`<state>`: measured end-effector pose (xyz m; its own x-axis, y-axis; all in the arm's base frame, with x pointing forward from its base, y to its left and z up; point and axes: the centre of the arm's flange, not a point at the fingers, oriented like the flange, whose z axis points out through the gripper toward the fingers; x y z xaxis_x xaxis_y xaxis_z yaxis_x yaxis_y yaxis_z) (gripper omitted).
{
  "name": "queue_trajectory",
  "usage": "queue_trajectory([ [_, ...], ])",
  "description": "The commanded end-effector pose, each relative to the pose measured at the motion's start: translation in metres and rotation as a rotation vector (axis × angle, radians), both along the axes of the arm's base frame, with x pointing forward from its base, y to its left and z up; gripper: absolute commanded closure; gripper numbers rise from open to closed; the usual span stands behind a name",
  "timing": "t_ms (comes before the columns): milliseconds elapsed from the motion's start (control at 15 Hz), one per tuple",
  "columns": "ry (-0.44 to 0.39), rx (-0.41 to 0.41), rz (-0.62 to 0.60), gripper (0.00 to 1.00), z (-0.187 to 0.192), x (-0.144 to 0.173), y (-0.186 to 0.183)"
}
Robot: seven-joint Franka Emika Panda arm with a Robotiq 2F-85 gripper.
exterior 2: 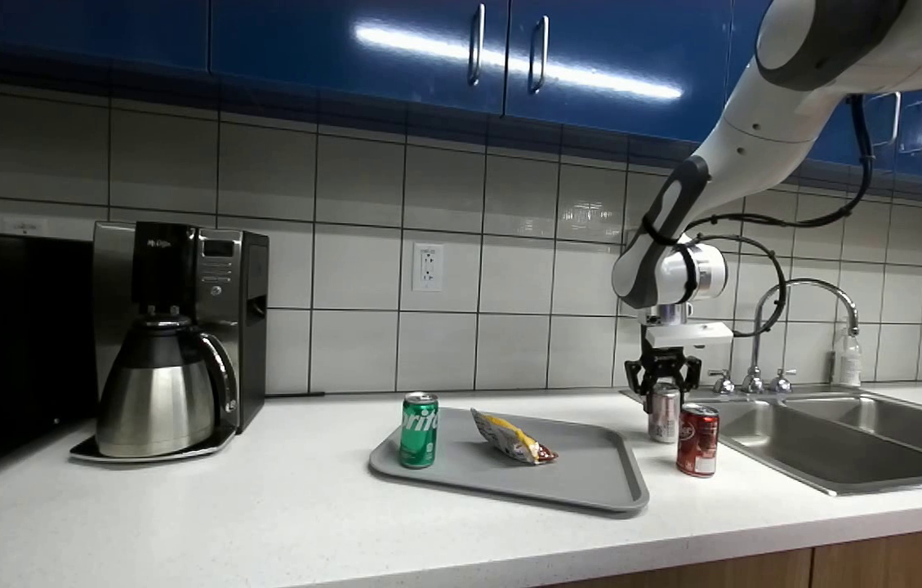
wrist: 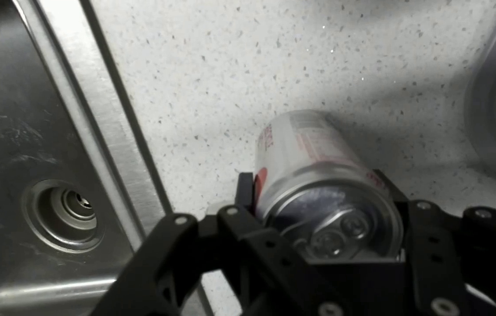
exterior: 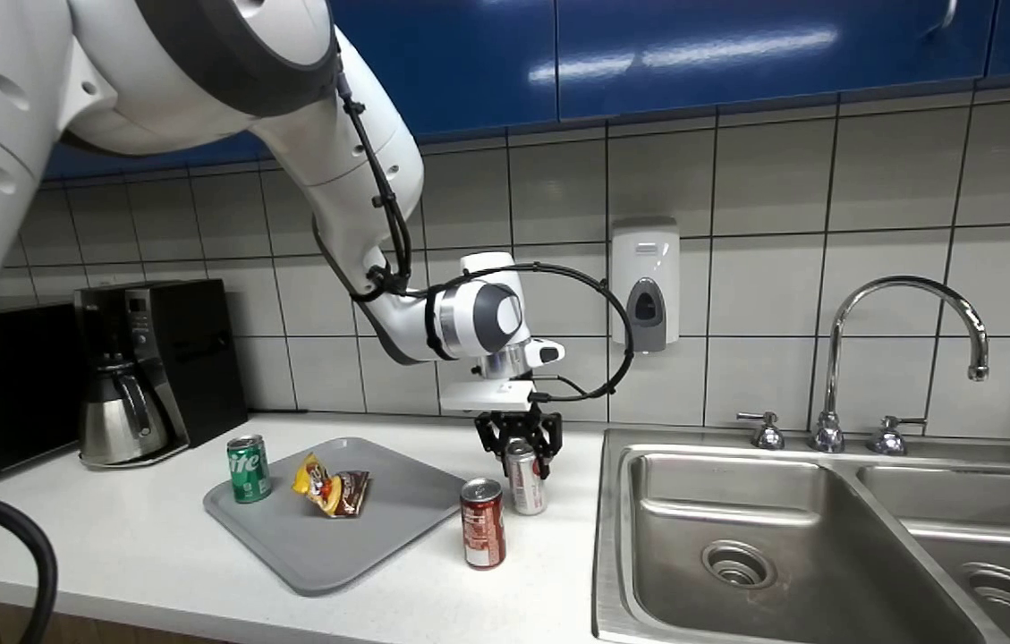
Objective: Remove the red, grey and green cans from the tray
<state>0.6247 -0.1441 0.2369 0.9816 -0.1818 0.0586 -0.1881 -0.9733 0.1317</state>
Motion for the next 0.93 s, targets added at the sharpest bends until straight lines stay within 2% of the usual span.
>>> queue_trajectory([
  [0,0.019,0.004,-0.042,0.06,0.006,0.012,-0.002],
  [67,0.021,0.004,-0.047,0.00,0.007,0.012,-0.002],
  [667,-0.002,0.004,-0.017,0.00,0.033,0.003,0.004],
  [867,-0.029,-0.030,-0.005,0.00,0.045,0.001,0.008],
])
